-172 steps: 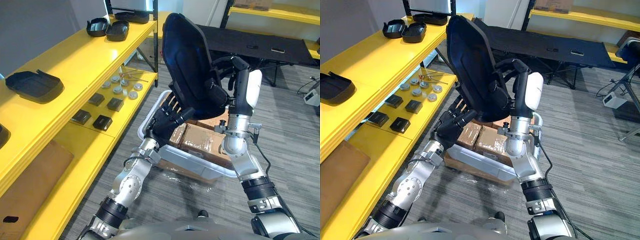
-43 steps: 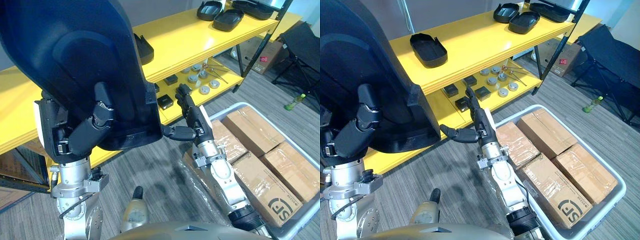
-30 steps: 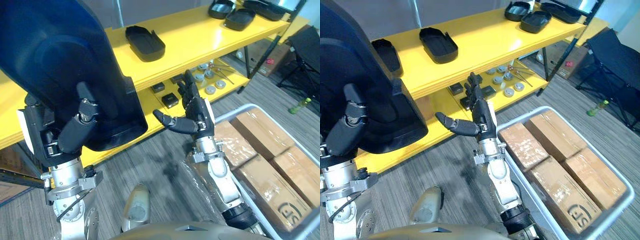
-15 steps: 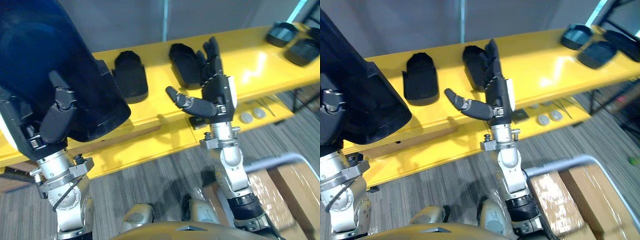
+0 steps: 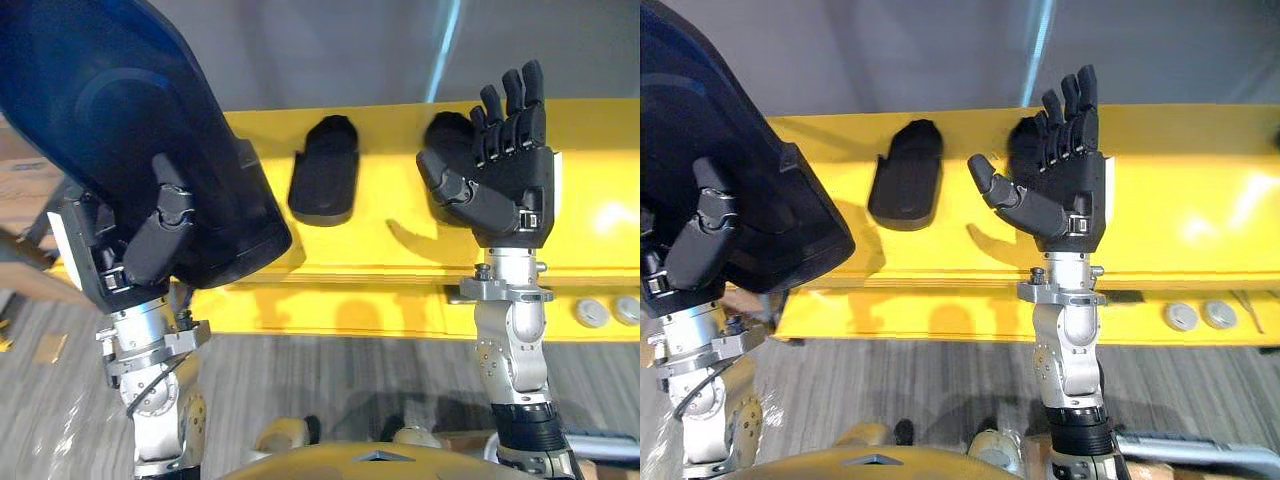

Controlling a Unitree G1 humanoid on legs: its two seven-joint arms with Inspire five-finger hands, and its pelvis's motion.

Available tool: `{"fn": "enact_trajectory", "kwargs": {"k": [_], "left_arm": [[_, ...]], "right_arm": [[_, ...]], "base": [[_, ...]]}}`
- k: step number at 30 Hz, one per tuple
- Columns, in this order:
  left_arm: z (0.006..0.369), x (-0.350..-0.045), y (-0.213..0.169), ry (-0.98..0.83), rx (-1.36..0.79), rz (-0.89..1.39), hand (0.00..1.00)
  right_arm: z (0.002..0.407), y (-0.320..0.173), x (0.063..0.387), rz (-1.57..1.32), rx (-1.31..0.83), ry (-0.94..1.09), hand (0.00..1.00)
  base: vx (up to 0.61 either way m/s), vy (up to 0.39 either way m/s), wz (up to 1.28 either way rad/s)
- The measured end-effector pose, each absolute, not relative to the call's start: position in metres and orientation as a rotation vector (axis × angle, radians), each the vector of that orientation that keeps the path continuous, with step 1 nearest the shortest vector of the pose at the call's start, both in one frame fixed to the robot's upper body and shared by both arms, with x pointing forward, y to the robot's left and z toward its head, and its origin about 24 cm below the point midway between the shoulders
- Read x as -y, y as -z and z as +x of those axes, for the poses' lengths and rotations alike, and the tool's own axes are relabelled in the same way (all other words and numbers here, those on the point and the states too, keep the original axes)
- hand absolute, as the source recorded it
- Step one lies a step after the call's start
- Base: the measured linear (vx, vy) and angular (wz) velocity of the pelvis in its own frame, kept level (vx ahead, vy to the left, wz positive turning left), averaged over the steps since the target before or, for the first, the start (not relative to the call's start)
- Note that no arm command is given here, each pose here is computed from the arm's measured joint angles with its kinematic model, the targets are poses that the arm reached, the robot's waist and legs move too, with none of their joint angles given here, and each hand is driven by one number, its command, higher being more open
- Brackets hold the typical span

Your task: Walk over and take three plastic housings, then place them on the shelf

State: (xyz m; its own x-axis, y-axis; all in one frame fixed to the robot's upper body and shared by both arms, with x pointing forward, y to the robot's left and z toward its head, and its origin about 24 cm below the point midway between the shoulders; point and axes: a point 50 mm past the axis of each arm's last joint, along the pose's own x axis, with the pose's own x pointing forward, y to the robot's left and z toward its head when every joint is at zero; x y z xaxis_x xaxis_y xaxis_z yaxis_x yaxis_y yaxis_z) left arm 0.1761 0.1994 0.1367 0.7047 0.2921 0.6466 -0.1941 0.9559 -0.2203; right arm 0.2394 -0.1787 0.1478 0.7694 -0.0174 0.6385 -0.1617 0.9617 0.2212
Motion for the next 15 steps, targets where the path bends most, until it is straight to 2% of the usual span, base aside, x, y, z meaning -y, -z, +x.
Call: {"fn": "enact_trajectory", "kwargs": {"k": [3, 6, 11, 15], "left_arm": [[0.176, -0.199, -0.134, -0.267, 0.723, -0.136, 0.0], [0.17, -0.2, -0.128, -0.238, 0.691, -0.105, 0.0], [0.172, -0.206, -0.123, -0.084, 0.609, 0.004, 0.0], [0.18, -0.216, -0.114, -0.073, 0.532, -0.005, 0.0]], "right_arm": [[0.241, -0.145, 0.174, 0.287, 0.679, -0.099, 1.0], [0.242, -0.14, 0.172, 0.273, 0.664, -0.113, 1.0], [0.248, -0.11, 0.168, 0.313, 0.547, -0.038, 1.0], [0.246, -0.112, 0.161, 0.264, 0.556, -0.055, 1.0]], "base": [[-0.01, 0.357, 0.34], [-0.01, 0.531, -0.43], [-0.13, 0.713, -0.6], [-0.07, 0.279, -0.42]]}}
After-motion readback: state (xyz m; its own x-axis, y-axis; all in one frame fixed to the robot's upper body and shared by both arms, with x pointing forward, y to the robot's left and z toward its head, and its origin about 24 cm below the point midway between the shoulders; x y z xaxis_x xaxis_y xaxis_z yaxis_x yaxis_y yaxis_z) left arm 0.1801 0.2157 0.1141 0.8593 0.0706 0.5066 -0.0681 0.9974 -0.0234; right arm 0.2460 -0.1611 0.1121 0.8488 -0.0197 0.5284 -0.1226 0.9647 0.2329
